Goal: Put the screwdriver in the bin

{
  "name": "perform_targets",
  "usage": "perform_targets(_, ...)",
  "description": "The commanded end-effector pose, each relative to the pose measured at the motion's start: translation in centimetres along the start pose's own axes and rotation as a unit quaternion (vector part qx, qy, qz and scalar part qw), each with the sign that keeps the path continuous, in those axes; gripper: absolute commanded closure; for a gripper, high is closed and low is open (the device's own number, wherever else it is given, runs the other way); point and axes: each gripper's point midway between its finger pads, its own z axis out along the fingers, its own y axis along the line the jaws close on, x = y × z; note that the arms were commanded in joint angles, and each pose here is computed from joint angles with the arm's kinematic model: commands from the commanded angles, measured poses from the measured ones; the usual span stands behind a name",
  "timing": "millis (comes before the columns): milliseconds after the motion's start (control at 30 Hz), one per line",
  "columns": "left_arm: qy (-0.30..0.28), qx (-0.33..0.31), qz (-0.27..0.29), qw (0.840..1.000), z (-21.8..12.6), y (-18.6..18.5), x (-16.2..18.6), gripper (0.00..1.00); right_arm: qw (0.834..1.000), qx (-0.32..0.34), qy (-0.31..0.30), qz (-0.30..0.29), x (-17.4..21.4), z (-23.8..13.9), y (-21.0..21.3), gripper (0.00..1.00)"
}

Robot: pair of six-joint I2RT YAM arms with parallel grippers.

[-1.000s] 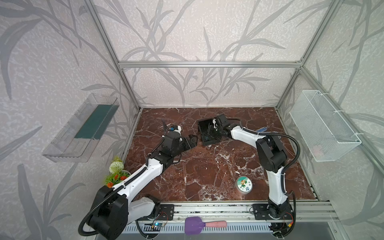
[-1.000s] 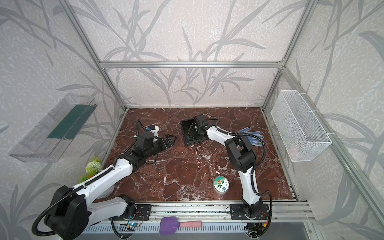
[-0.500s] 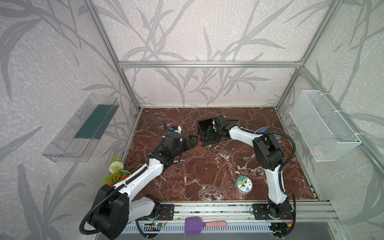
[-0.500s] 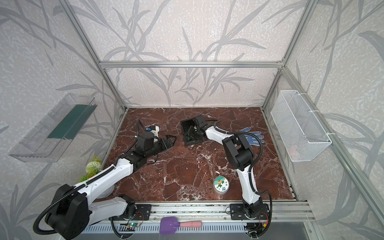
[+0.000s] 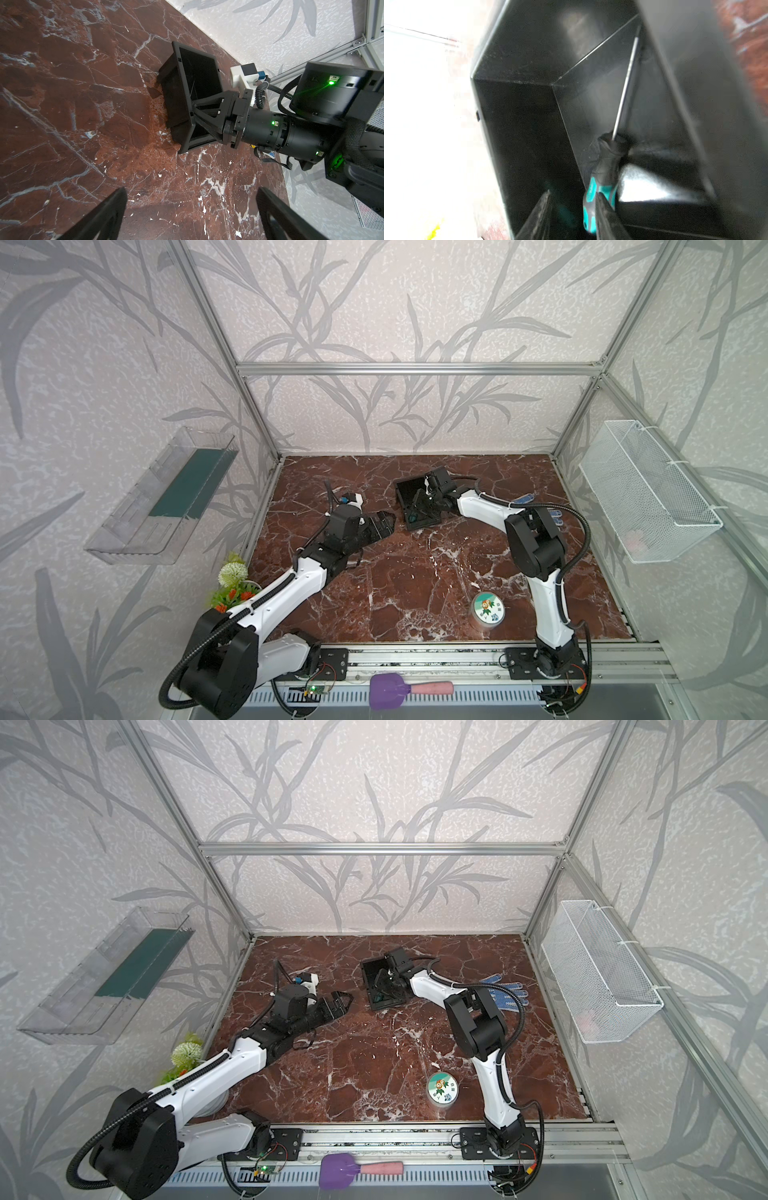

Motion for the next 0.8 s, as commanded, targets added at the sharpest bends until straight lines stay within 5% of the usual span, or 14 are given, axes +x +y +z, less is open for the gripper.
perform_targets(0, -0.013, 0.006, 0.003, 1.000, -0.7, -0.4, -0.6, 0.01, 1.000, -0.021, -0.014, -0.014, -0.8, -2.5, 2.3, 0.63)
perform_targets(400, -0.021, 0.000, 0.021, 1.000, -1.7, -0.7, -1.2, 0.01, 0.996, -0.040, -0.055, -0.061, -1.3, -8.1, 4.9, 0.52)
perform_targets(767, -0.094, -0.061, 0.077, 0.991, -4.9, -0.8, -7.1, 0.01, 0.972, 0.009, -0.177, -0.156, -3.2, -17.1, 3.7, 0.20)
